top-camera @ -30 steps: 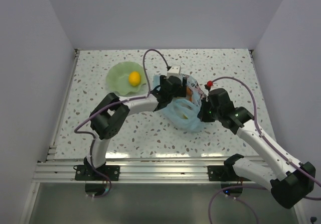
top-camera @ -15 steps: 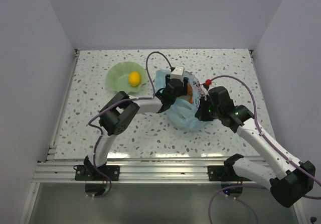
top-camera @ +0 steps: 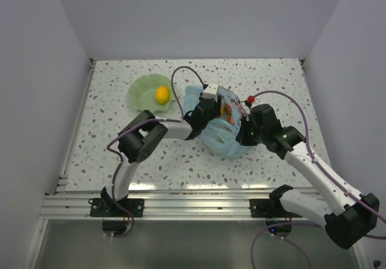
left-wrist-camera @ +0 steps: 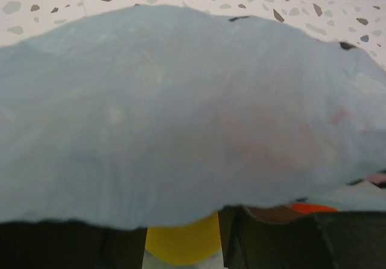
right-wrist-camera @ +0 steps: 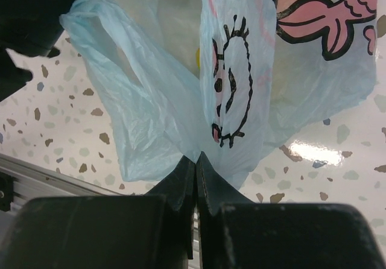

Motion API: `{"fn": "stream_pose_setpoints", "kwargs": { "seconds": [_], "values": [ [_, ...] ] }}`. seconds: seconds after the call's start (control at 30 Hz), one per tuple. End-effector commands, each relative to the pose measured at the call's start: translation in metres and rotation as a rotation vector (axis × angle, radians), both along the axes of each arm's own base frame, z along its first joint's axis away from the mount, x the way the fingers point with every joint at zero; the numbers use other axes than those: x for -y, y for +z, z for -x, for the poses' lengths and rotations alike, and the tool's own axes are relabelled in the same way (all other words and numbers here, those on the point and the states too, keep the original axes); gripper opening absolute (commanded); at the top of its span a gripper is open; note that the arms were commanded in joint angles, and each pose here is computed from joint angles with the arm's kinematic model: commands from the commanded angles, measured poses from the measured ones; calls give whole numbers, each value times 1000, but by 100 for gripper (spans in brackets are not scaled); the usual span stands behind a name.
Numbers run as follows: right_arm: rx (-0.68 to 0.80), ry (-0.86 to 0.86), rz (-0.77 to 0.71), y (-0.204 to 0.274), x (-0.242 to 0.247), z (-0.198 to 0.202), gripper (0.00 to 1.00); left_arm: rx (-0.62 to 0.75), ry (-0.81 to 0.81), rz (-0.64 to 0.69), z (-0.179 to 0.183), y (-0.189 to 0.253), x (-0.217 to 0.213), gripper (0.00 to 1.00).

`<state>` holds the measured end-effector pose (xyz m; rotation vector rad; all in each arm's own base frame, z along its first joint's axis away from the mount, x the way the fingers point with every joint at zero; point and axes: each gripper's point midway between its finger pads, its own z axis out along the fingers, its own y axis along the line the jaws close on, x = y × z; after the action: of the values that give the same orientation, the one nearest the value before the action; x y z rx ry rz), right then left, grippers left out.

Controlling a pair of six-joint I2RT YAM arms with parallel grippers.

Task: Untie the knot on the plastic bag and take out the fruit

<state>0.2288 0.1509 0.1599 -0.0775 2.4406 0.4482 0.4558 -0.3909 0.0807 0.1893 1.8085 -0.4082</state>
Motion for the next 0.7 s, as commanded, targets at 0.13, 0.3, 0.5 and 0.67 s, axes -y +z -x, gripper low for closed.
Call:
{"fn": "stream_pose_setpoints", "kwargs": {
  "seconds": [0.13,0.3,0.5,0.67],
  "values": [
    [98,-91,84,26,20,-21,0,63,-72,40,34,53,-20,1],
    [112,-148,137,27,33,-27,0,38,-180,14,78,59,-27,1],
    [123,-180,177,23,42,-31,0,6,-274,-8,129,73,-37,0],
    [85,-159,195,1,44,-25,0,30,-264,81,145,133,-52,0]
  ]
}}
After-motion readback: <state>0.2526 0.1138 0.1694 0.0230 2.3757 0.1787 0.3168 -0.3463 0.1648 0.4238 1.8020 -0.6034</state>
